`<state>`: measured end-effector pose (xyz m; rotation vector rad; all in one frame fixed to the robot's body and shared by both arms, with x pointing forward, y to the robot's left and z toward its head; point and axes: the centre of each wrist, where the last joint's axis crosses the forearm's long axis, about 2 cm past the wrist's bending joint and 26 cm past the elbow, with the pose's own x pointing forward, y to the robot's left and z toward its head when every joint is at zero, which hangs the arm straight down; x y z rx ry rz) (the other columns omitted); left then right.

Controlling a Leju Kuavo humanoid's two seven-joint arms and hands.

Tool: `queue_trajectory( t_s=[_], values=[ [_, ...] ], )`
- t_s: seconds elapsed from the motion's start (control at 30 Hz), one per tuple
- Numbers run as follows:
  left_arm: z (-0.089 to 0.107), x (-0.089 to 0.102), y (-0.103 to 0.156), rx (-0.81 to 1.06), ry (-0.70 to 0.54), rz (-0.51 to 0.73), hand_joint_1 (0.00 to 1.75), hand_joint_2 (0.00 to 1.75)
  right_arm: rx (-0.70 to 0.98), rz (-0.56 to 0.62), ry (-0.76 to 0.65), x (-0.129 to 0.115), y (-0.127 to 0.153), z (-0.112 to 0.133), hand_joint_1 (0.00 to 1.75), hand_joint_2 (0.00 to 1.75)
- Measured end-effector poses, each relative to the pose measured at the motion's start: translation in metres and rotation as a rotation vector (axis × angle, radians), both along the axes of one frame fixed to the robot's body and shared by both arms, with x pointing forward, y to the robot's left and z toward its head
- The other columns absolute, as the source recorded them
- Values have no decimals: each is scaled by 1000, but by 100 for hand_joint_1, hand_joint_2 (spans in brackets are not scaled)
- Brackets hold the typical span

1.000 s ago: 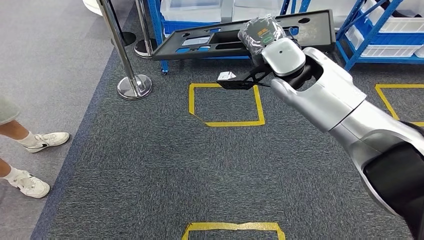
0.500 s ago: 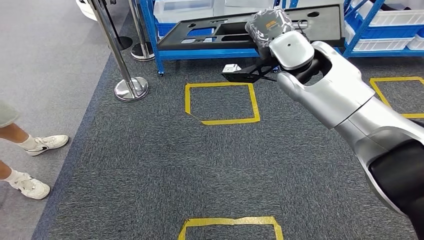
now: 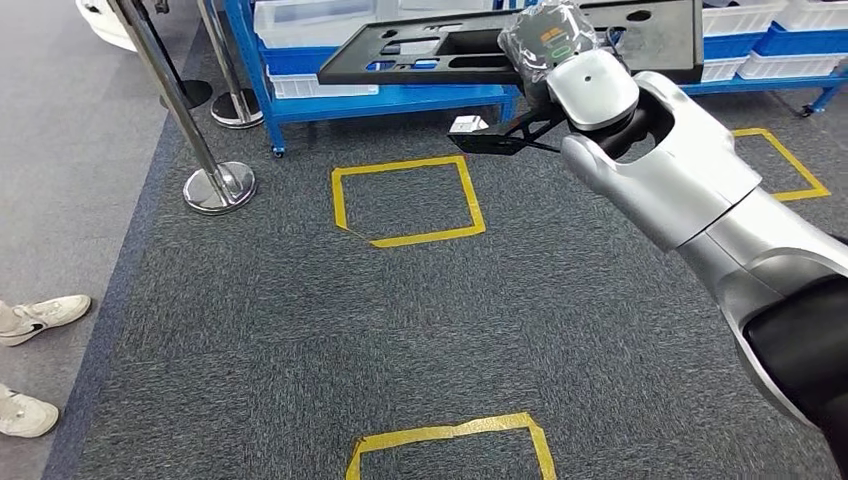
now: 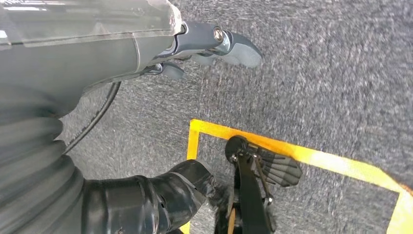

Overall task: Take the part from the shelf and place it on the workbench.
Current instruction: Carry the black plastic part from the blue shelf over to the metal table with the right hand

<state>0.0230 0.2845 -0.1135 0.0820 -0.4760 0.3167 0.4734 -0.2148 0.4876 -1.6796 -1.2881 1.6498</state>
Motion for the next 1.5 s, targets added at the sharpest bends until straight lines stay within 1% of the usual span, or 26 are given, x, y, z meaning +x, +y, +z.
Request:
queue_trajectory(
  t_s=[0.2, 0.47, 0.6, 0.7, 0.9, 1.07, 1.23, 1.5],
  values=[
    [0, 3, 0, 0, -7, 2, 0, 175, 1, 0, -8, -1, -1, 3, 175, 175],
    [0, 0, 1, 1, -2, 0, 0, 175, -2, 4, -6, -1, 2, 2, 175, 175],
    [0, 0, 2, 3, -6, -5, 0, 175, -5, -8, -9, 0, -2, 4, 175, 175],
    [0, 3, 1, 3, -13, -9, 0, 175, -6, -32, -12, 1, -13, 5, 175, 175],
    [0, 1, 1, 4, -6, -9, 0, 175, -8, -77, -27, 2, -26, 12, 175, 175],
    [0, 1, 0, 4, -8, -12, 0, 175, -6, -123, -36, 2, -48, 20, 175, 175],
    [0, 3, 0, 8, -7, -11, 0, 175, -7, -171, -43, 1, -74, 22, 175, 175],
    [0, -2, 0, 15, 5, -6, 0, 175, -2, -201, -44, -2, -86, 29, 175, 175]
  ],
)
